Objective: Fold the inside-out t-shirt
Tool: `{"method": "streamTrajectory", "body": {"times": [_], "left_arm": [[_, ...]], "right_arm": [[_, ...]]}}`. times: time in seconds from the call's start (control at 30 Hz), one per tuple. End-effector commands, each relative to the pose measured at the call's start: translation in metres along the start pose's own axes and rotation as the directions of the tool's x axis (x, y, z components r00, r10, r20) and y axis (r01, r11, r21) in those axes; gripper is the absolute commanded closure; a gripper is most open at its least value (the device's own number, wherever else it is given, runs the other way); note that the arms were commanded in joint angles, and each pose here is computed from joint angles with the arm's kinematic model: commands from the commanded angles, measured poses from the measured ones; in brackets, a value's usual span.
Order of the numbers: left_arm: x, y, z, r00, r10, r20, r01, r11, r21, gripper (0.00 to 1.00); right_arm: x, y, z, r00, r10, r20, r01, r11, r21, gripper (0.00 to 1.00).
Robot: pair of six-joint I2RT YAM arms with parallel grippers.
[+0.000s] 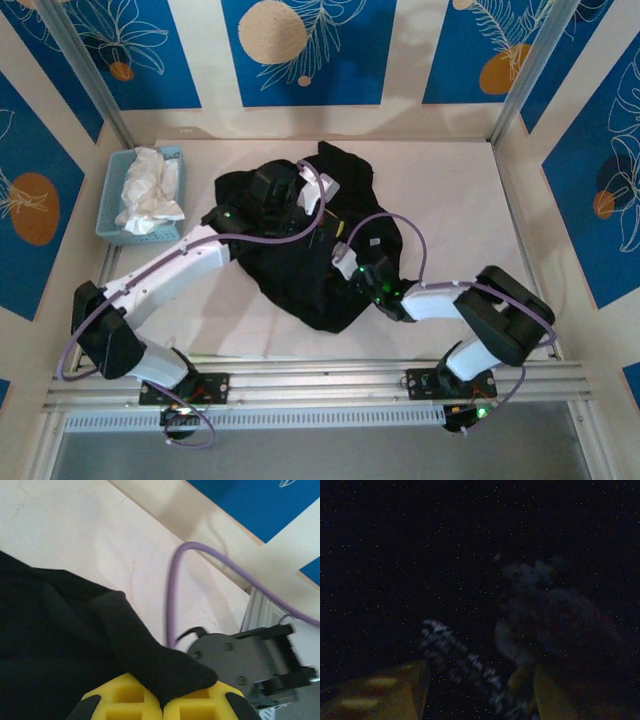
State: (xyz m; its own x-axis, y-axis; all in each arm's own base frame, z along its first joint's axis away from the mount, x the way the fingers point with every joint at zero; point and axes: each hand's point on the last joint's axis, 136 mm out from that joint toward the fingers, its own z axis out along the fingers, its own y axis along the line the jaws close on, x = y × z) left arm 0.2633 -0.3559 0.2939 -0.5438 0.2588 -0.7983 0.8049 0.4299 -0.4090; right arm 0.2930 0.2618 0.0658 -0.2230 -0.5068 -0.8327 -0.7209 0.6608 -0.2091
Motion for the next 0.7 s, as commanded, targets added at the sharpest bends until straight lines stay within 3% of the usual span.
{"method": "streamTrajectory", "body": {"times": [0.0,0.2,0.37,0.67], "left_arm": [[-0.019,-0.025,-0.021,0.999,0.013,0.041,-0.017,0.997,0.079,1.00],[-0.031,-0.048,-0.032,0.996,0.039,0.075,-0.050,0.985,0.163,1.00],[-0.061,-0.081,-0.040,0.987,0.074,0.145,-0.109,0.963,0.245,1.00],[-0.112,-0.144,-0.076,0.947,0.189,0.258,-0.271,0.904,0.331,1.00]], "right_arm": [[-0.033,-0.020,0.013,0.995,-0.045,0.090,0.036,0.994,0.103,0.44],[-0.040,-0.041,0.047,0.997,0.049,0.054,-0.056,0.987,0.150,0.43],[-0.043,-0.051,0.081,0.992,0.125,-0.037,-0.116,0.976,0.183,0.38],[-0.040,-0.074,0.124,0.923,0.300,-0.241,-0.230,0.933,0.278,0.21]]}}
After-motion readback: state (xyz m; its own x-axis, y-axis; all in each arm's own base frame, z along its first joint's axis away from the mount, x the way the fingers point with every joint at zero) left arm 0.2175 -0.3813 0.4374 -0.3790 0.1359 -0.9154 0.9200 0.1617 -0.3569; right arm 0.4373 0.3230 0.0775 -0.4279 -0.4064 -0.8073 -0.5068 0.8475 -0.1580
